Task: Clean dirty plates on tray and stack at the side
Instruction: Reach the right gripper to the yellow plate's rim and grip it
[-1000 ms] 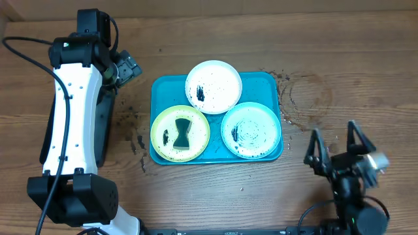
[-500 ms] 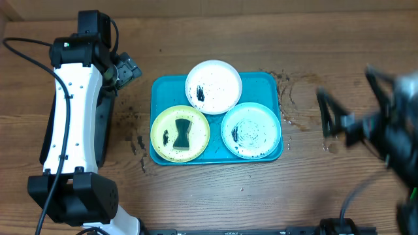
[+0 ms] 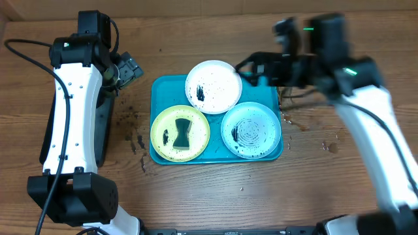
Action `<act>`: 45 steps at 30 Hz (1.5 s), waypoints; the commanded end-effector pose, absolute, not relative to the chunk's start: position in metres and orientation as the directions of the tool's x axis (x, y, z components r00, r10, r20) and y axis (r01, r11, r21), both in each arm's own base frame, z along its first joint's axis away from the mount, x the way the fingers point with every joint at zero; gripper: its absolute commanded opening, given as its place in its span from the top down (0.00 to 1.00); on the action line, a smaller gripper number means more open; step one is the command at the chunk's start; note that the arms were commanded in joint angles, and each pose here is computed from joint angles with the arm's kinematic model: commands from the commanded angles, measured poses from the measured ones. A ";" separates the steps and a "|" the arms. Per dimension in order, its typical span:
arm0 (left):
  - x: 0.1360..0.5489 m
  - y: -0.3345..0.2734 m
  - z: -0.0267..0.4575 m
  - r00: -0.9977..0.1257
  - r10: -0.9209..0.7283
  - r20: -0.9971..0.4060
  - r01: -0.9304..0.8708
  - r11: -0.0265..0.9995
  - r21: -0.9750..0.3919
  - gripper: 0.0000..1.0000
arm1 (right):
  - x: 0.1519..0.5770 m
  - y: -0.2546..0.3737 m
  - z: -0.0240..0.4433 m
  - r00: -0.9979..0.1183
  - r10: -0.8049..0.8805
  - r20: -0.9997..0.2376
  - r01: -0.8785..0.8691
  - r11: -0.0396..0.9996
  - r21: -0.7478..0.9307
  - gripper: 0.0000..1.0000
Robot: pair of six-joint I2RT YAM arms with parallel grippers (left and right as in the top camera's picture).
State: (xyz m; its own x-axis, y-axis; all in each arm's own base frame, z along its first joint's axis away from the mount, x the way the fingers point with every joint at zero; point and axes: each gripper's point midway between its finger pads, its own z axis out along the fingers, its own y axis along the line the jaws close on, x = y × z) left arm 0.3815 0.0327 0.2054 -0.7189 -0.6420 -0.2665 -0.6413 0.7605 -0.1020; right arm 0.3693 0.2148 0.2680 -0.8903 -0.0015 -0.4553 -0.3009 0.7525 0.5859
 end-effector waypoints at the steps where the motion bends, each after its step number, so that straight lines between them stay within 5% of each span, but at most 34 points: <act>1: 0.382 0.029 0.202 -0.716 -0.652 -0.250 -0.647 0.754 -0.111 0.00 | 0.391 0.248 0.243 -0.888 -0.035 -0.459 -0.302 0.797 0.522 0.00; 3: 0.382 0.025 0.202 -0.720 -0.652 -0.236 -0.643 0.756 -0.127 0.00 | 0.394 0.274 0.226 -0.889 -0.071 -0.453 -0.335 0.774 0.538 0.41; 5: 0.381 0.021 0.201 -0.726 -0.653 -0.216 -0.638 0.756 -0.145 0.00 | 0.396 0.285 0.200 -0.917 -0.048 -0.397 -0.269 0.808 0.525 0.53; 7: 0.380 0.017 0.201 -0.730 -0.653 -0.201 -0.634 0.757 -0.158 0.18 | 0.391 0.295 0.169 -0.939 -0.053 -0.340 -0.222 0.848 0.481 0.67; 9: 0.381 0.017 0.201 -0.730 -0.654 -0.200 -0.634 0.757 -0.160 0.26 | 0.381 0.306 0.135 -0.953 -0.100 -0.287 -0.220 0.878 0.425 0.66; 15: 0.378 0.017 0.200 -0.732 -0.654 -0.194 -0.635 0.757 -0.154 0.19 | 0.345 0.318 0.060 -0.992 -0.079 -0.102 -0.105 0.953 0.284 0.64; 36: 0.376 0.000 0.201 -0.857 -0.489 -0.166 -0.458 0.868 -0.191 0.18 | 0.309 0.301 0.011 -1.000 -0.019 0.022 -0.015 0.984 0.176 0.62; 39: 0.375 -0.001 0.200 -0.860 -0.484 -0.162 -0.455 0.870 -0.190 0.20 | 0.310 0.302 0.012 -1.000 -0.018 0.015 -0.015 0.984 0.179 0.69; 43: 0.374 -0.011 0.199 -0.880 -0.446 -0.162 -0.416 0.890 -0.187 0.15 | 0.313 0.304 0.012 -1.000 -0.019 0.005 -0.018 0.982 0.187 0.93; 45: 0.374 -0.021 0.196 -0.908 -0.388 -0.159 -0.361 0.916 -0.177 0.18 | 0.315 0.305 0.012 -1.000 -0.019 -0.004 -0.019 0.981 0.194 0.95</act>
